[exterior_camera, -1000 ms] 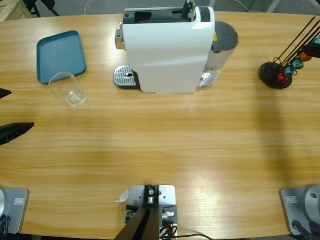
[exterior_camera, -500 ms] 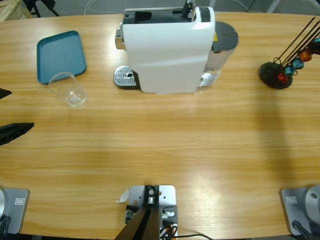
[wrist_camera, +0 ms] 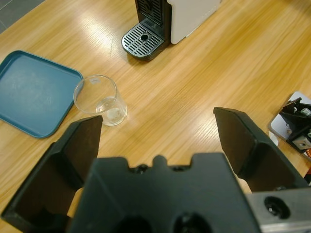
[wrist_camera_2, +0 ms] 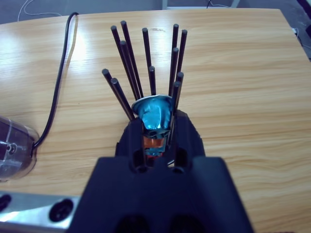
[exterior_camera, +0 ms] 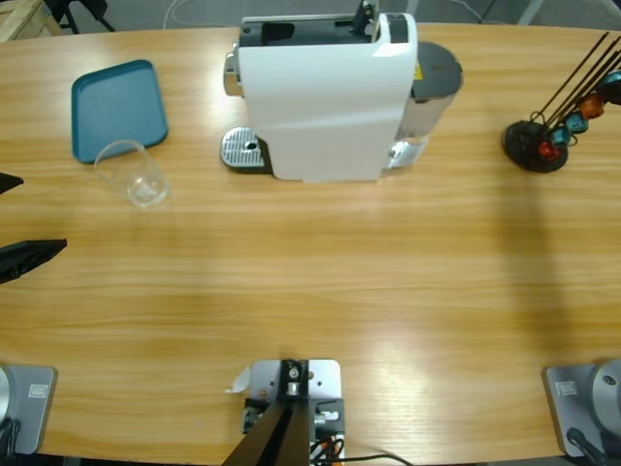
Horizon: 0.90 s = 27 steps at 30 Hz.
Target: Pour coffee
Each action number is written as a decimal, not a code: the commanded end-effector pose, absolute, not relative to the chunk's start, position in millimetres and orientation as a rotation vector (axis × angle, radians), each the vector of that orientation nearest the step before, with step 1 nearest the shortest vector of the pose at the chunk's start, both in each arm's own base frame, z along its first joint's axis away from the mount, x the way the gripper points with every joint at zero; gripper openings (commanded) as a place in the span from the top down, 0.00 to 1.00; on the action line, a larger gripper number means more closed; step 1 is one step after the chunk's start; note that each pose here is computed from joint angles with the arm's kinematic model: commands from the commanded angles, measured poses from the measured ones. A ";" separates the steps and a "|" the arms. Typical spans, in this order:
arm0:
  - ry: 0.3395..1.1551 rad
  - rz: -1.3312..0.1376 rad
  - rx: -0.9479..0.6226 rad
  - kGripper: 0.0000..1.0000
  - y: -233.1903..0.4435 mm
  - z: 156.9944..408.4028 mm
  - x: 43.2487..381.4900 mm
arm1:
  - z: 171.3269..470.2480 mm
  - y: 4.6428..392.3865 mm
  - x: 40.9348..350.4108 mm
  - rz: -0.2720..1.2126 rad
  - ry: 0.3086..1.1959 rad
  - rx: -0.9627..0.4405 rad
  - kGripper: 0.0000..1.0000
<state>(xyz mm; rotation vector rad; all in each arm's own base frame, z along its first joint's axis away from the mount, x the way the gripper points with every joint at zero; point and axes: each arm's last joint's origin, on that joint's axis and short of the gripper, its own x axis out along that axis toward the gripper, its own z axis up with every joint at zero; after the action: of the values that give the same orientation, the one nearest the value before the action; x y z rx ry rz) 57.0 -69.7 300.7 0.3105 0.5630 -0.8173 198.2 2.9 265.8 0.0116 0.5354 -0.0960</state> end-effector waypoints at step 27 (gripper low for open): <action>0.564 -0.808 0.301 0.00 -63.1 290.8 53.0 | 340.0 1.4 171.4 -0.107 0.427 0.006 1.00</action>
<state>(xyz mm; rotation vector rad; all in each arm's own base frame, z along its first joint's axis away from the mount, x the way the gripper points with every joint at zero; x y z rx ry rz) 56.3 -68.8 300.8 0.3082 0.5590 -0.8177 189.9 2.3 310.9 0.0084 0.4880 -0.0936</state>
